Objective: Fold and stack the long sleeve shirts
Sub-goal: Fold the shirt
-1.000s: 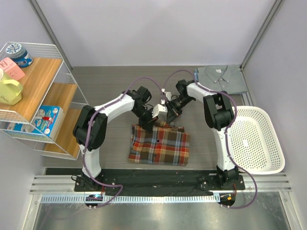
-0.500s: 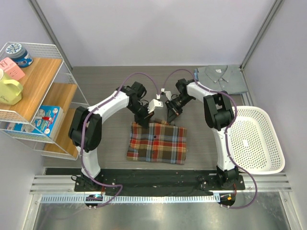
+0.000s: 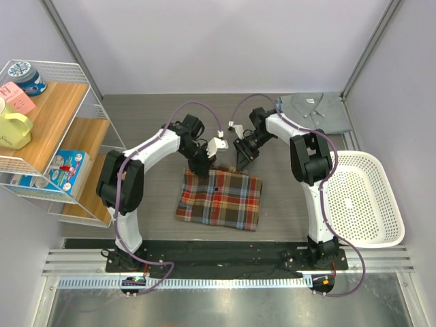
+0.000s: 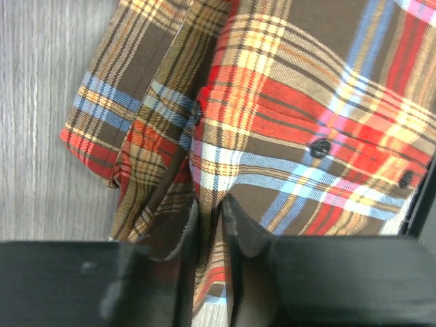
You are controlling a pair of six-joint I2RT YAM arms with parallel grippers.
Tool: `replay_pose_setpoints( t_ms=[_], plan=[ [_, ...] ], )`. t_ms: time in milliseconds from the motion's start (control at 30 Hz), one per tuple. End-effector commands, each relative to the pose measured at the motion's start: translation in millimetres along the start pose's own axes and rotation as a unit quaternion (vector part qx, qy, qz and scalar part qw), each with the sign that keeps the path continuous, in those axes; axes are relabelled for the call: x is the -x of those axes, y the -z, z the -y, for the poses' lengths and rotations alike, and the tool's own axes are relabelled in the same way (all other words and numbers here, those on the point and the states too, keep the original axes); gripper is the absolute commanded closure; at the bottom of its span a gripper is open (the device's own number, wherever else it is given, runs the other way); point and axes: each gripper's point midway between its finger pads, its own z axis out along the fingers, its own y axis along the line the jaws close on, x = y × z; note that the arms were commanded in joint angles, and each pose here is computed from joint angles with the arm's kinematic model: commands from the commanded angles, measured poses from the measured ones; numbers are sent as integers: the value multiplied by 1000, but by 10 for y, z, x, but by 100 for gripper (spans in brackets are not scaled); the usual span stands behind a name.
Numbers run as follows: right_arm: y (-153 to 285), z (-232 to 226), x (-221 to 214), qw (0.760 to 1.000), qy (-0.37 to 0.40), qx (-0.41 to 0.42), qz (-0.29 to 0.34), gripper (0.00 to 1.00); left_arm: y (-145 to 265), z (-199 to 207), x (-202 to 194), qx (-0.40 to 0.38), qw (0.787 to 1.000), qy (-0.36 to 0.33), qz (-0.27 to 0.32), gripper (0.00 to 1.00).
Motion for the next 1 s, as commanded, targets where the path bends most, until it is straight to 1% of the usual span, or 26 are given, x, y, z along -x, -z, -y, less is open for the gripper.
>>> replay_pose_setpoints(
  t_ms=[0, 33, 100, 133, 233, 300, 333, 400, 533, 633, 700, 767, 833, 900, 967],
  plan=[
    [304, 37, 250, 999, -8, -29, 37, 62, 3, -187, 66, 22, 999, 5, 23, 73],
    [371, 37, 286, 998, -11, -33, 46, 57, 23, -175, 99, 20, 999, 6, 31, 61],
    [539, 33, 316, 997, -30, -42, 63, 53, 70, -137, 194, 11, 999, 0, 52, 53],
    [568, 13, 297, 996, -38, -40, 66, 53, 116, -125, 267, 10, 998, -6, 62, 46],
    [678, -76, 238, 994, -71, -29, 81, 52, 144, -141, 448, 1, 997, -9, 82, 41],
    [712, -139, 197, 992, -88, -18, 86, 52, 127, -131, 504, -9, 997, -8, 81, 40],
    [718, -228, 152, 991, -99, -1, 90, 51, 145, -135, 593, -13, 996, -13, 88, 38],
    [731, -289, 100, 989, -112, 13, 94, 46, 30, -134, 585, -31, 996, -14, 77, 37],
    [753, -314, -68, 986, -139, 22, 94, 46, -102, -57, 604, -67, 996, -24, 60, 35],
    [822, -280, -67, 981, -156, 32, 107, 46, -201, 45, 590, -98, 993, -45, 51, 35],
    [848, -305, -25, 980, -156, 48, 115, 46, -279, 65, 594, -103, 992, -54, 47, 34],
    [886, -361, 17, 981, -148, 55, 116, 43, -343, 53, 588, -103, 991, -68, 42, 31],
    [895, -399, 54, 982, -139, 57, 116, 41, -431, -62, 519, -82, 994, -69, 20, 26],
    [836, -408, 17, 987, -120, 49, 98, 41, -477, -174, 464, -62, 996, -71, 5, 26],
    [770, -426, -96, 990, -120, 45, 66, 41, -559, -221, 424, -49, 997, -53, -12, 36]
  ],
)
